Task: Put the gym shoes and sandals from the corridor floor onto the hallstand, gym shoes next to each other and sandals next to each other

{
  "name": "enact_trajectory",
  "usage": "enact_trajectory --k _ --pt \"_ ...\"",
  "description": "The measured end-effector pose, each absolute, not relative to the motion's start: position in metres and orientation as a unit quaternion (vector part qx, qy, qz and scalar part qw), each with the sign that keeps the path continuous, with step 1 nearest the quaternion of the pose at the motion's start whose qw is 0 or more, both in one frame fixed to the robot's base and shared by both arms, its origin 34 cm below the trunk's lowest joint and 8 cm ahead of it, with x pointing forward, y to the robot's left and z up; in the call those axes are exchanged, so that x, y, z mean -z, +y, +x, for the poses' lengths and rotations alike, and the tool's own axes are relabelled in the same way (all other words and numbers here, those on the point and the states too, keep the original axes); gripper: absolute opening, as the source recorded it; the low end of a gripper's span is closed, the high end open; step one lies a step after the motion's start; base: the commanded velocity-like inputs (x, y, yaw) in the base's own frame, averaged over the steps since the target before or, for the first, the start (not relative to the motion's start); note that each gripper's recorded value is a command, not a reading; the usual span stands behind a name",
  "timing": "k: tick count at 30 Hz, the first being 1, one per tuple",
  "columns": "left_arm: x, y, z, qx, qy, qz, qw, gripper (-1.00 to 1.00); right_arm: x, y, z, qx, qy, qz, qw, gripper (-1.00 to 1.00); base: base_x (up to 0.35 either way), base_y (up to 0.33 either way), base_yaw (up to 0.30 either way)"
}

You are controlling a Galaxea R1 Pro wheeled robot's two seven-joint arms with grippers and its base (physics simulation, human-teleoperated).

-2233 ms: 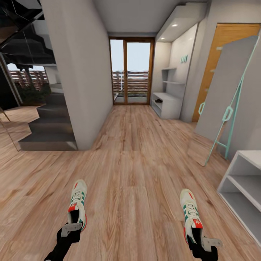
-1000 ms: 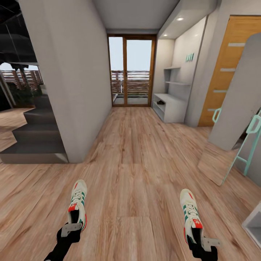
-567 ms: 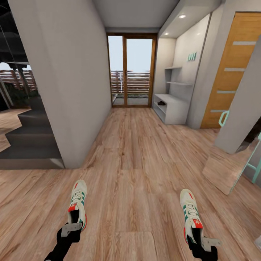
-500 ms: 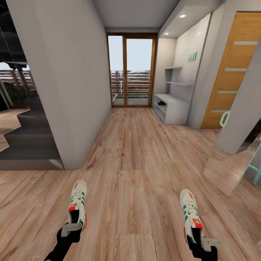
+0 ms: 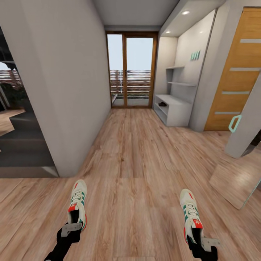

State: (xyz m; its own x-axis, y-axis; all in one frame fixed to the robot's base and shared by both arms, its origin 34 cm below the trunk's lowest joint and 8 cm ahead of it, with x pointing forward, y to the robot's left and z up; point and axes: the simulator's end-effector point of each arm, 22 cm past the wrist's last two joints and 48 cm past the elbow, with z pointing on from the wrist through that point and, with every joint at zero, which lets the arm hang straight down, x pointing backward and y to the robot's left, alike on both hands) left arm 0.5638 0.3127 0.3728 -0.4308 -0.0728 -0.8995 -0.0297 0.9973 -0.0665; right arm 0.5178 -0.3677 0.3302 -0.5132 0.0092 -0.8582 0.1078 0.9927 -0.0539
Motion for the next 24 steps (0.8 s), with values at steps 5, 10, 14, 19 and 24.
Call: enact_trajectory --k 5,10,14,19,24 --pt "-0.3728 0.3129 0.5638 0.020 0.846 -0.031 0.533 -1.00 -0.3304 -0.3680 0.5181 0.050 0.868 0.034 0.492 -1.00 0.339 0.000 0.000" --pt "-0.3728 0.3129 0.5638 0.020 0.846 -0.031 0.533 -1.00 -0.3303 -0.3675 0.5181 0.050 0.868 0.034 0.492 -1.00 0.339 0.000 0.000" --pt "-0.3728 0.3129 0.5638 0.020 0.846 -0.031 0.533 -1.00 -0.3303 -0.3675 0.5182 0.050 0.868 0.034 0.492 -1.00 0.339 0.000 0.000" --pt "-0.3728 0.3129 0.5638 0.020 0.846 -0.031 0.533 -1.00 -0.3303 -0.3675 0.5180 0.050 0.868 0.034 0.492 -1.00 0.339 0.000 0.000" --pt "-0.3728 0.3130 0.5638 0.020 0.846 -0.031 0.533 -1.00 -0.3302 -0.3675 0.5180 0.050 0.868 0.034 0.492 -1.00 0.339 0.000 0.000"
